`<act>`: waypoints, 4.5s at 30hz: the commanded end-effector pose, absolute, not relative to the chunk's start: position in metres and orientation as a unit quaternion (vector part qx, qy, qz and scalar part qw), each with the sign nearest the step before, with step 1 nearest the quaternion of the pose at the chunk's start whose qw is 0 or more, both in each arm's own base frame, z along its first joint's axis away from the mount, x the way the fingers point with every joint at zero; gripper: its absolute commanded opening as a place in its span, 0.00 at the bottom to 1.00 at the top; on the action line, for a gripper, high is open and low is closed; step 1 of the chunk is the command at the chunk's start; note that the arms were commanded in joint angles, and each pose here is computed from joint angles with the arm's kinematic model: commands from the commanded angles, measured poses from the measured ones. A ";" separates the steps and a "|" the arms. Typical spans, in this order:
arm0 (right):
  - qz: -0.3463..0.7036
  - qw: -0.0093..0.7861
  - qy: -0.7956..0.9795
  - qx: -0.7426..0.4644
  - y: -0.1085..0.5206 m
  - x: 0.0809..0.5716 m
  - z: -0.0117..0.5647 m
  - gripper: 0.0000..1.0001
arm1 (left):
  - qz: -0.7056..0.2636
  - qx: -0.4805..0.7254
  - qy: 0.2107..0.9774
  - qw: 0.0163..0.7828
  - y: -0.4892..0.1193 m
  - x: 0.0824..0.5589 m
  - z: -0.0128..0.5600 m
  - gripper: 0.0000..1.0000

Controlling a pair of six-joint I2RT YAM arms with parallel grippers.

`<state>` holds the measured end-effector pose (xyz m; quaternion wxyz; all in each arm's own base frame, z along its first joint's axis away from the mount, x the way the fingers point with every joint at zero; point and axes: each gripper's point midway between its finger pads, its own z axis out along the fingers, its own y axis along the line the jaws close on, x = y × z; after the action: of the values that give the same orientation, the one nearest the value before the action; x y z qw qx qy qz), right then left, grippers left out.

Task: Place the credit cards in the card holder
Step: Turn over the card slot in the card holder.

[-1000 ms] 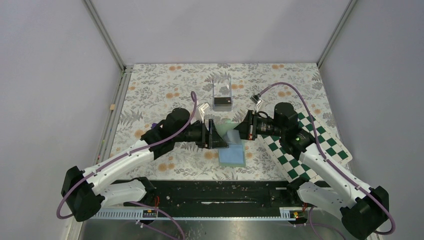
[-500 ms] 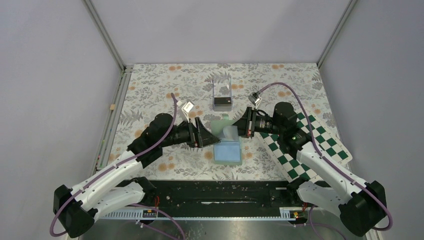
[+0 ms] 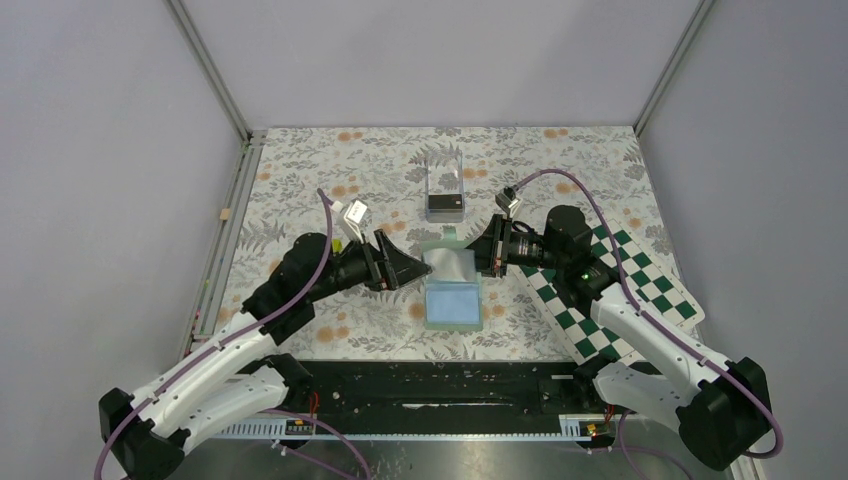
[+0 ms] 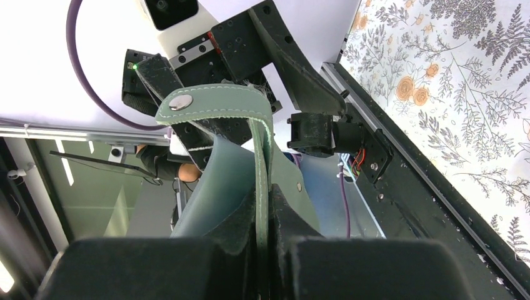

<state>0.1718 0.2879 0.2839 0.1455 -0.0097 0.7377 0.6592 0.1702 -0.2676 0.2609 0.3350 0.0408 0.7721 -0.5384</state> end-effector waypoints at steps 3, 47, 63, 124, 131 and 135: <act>0.673 0.140 0.726 -0.017 0.288 0.168 0.296 0.00 | -0.550 0.020 0.748 0.372 -0.266 0.183 0.277 0.80; 0.602 0.256 0.750 -0.094 0.235 0.147 0.272 0.88 | -0.647 0.083 0.692 0.309 -0.292 0.155 0.308 0.00; 0.656 0.187 0.720 -0.126 0.276 0.152 0.293 0.01 | -0.663 0.103 0.688 0.276 -0.299 0.146 0.313 0.04; 0.635 0.214 0.735 -0.108 0.270 0.155 0.288 0.00 | -0.512 0.126 0.809 0.259 -0.266 0.133 0.227 0.35; 0.634 0.211 0.736 -0.107 0.269 0.154 0.285 0.00 | -0.534 0.141 0.794 0.256 -0.278 0.127 0.237 0.35; 0.633 0.210 0.737 -0.108 0.269 0.154 0.282 0.00 | -0.542 0.145 0.784 0.265 -0.280 0.127 0.248 0.35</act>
<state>0.1558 0.2670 0.2680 0.1934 -0.0890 0.7538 0.6216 0.1198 -0.2710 0.2086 0.2212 0.1298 0.8212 -0.5098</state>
